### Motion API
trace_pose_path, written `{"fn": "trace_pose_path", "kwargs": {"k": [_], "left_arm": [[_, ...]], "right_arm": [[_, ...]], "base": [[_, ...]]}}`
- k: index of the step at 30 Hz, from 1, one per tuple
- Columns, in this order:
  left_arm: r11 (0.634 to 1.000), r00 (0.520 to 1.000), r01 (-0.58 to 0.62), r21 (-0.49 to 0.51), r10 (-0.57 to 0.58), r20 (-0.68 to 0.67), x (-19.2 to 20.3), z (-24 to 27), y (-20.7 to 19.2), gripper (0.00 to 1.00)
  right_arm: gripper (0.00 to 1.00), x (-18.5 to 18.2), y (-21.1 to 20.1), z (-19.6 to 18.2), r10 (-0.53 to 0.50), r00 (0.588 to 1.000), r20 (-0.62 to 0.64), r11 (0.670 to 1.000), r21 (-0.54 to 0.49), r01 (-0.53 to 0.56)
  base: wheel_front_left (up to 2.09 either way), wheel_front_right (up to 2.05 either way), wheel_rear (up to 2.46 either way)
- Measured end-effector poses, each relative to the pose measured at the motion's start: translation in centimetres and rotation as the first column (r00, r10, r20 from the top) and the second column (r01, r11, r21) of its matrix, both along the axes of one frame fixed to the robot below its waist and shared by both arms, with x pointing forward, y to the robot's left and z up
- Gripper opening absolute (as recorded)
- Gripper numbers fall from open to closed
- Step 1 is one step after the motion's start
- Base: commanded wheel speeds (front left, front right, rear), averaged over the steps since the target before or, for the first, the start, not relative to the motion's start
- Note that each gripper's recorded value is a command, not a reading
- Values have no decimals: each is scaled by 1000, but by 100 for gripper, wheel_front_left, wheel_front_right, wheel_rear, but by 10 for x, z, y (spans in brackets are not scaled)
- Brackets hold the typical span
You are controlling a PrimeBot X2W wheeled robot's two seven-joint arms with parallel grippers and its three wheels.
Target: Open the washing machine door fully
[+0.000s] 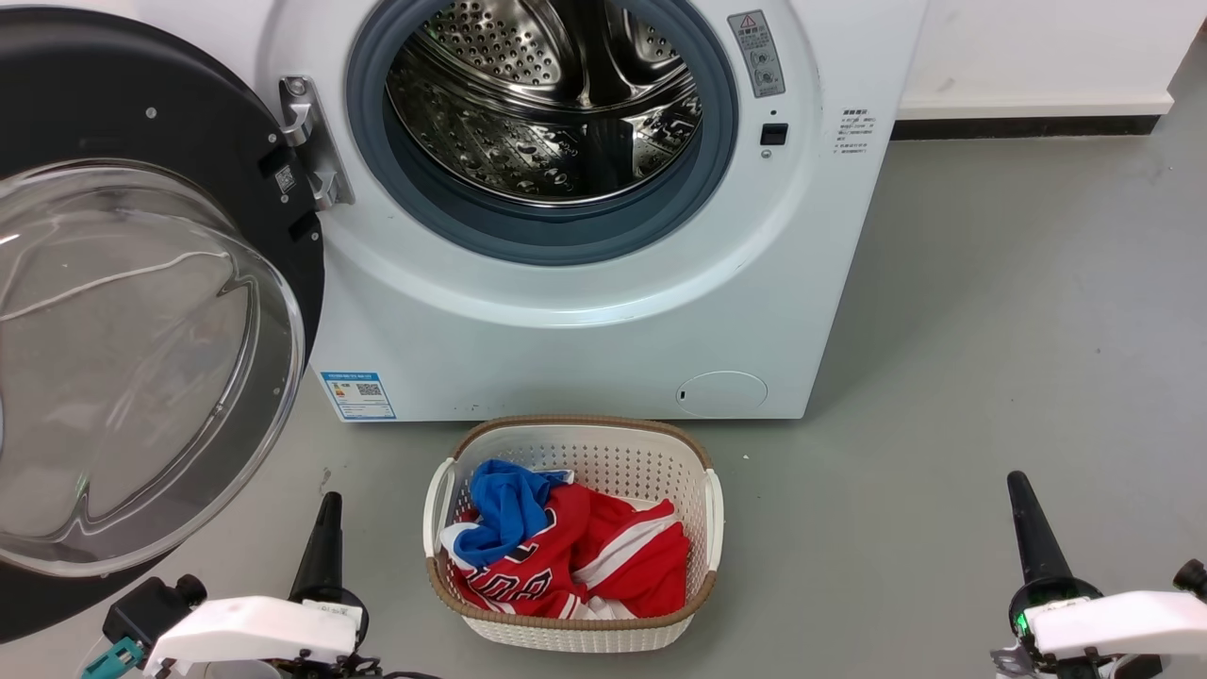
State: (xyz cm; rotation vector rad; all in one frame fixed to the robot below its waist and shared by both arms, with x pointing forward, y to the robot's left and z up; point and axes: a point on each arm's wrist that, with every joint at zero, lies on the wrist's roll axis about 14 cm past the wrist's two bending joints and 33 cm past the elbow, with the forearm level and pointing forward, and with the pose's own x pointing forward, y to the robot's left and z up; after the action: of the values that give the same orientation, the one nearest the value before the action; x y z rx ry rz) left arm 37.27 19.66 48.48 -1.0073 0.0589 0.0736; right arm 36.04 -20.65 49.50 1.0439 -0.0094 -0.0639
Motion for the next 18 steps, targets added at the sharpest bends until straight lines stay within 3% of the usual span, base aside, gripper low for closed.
{"fn": "trace_pose_path", "kwargs": {"k": [18], "left_arm": [[982,1000,-1,-191,4,15,5,4,1,0]], "right_arm": [[0,9,2,2,12,1000,4,984,177,-13]], "base": [[0,0,0]]}}
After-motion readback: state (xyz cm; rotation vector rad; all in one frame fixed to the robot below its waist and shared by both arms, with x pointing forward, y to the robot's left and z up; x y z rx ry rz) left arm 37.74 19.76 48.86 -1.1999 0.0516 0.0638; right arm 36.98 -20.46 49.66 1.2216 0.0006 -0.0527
